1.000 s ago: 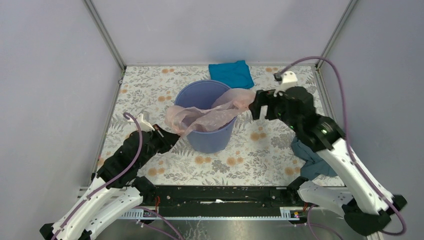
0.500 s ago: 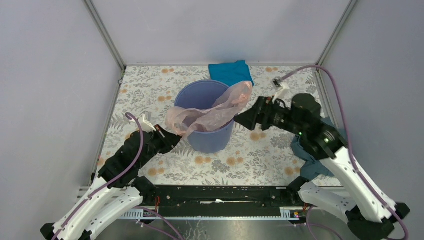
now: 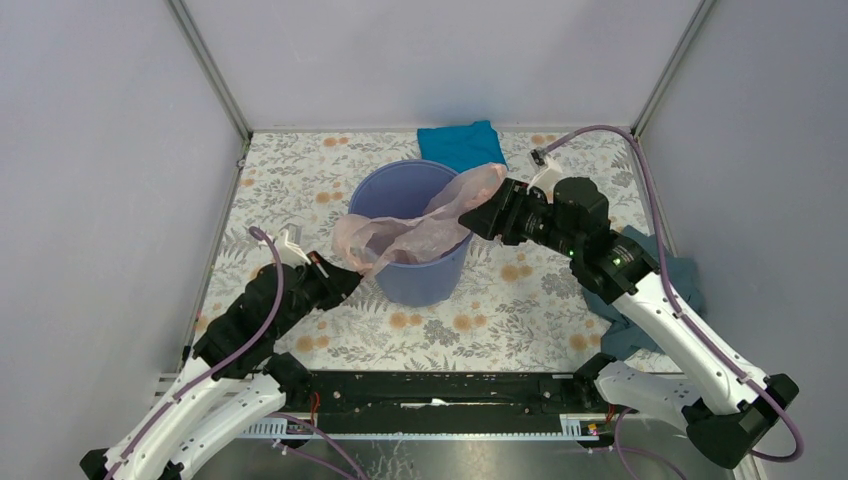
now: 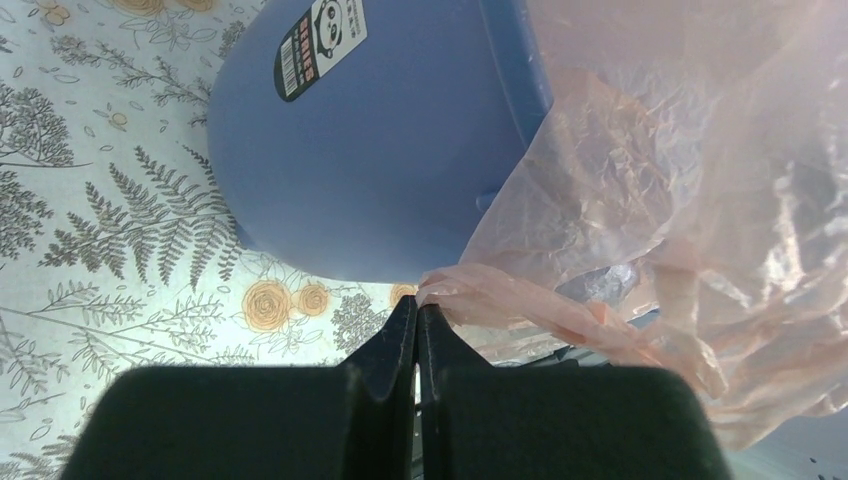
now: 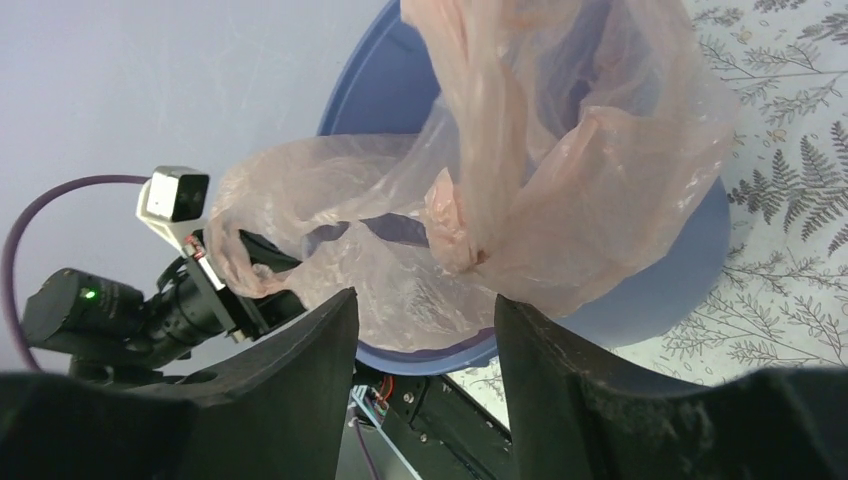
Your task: Put the trash bags into the trash bin
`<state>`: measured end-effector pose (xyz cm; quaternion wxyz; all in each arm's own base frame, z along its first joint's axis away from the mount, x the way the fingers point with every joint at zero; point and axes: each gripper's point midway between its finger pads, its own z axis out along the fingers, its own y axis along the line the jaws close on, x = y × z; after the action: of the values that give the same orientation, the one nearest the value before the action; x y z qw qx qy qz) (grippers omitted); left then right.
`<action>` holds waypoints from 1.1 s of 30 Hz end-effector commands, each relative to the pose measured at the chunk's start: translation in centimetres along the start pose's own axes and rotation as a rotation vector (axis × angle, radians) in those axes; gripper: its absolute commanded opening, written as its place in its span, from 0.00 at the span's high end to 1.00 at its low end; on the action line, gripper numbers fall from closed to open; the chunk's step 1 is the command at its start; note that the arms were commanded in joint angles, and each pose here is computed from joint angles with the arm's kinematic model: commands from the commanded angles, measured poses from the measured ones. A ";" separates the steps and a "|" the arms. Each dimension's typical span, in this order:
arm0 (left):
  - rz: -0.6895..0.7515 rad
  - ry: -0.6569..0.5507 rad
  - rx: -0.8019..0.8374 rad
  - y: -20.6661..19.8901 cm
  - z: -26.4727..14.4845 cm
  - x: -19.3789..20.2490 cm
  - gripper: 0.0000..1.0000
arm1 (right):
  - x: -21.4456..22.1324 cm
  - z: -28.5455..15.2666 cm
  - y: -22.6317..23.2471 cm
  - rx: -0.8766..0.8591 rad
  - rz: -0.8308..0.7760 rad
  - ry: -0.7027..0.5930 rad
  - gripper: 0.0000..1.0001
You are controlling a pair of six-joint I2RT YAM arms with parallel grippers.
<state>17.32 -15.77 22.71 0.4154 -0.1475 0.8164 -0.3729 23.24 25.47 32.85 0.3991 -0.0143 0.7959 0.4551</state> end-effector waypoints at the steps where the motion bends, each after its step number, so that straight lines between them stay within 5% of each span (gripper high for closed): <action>1: 0.008 -0.044 0.038 -1.5 -1.5 -1.6 0.97 | -1.3 0.7 -0.2 0.004 0.013 -0.071 0.39; 7: 0.007 -0.066 0.058 -2.0 -2.3 -2.3 0.83 | -1.1 0.7 -1.7 0.049 -0.008 -0.098 0.34; 12: 0.092 -0.063 0.135 -4.8 -4.2 -3.6 0.32 | -1.1 0.9 -1.5 0.049 -0.034 -0.078 0.51; 16: 0.152 -0.135 0.162 -6.7 -6.7 -6.3 0.03 | -1.2 0.2 -1.8 0.056 -0.049 -0.098 0.57; 23: 0.251 -0.144 0.079 -8.6 -5.1 -8.9 0.01 | -0.7 -0.3 -1.6 0.036 -0.050 -0.090 0.59; 33: 0.272 -0.198 -0.189 -5.2 -1.5 -10.7 0.07 | -0.4 -1.3 -2.7 0.087 -0.079 -0.097 0.17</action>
<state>21.65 -15.43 31.95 0.4826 -0.0719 0.8325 -0.2624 23.43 23.69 31.30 0.4339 -0.0089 0.7964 0.4212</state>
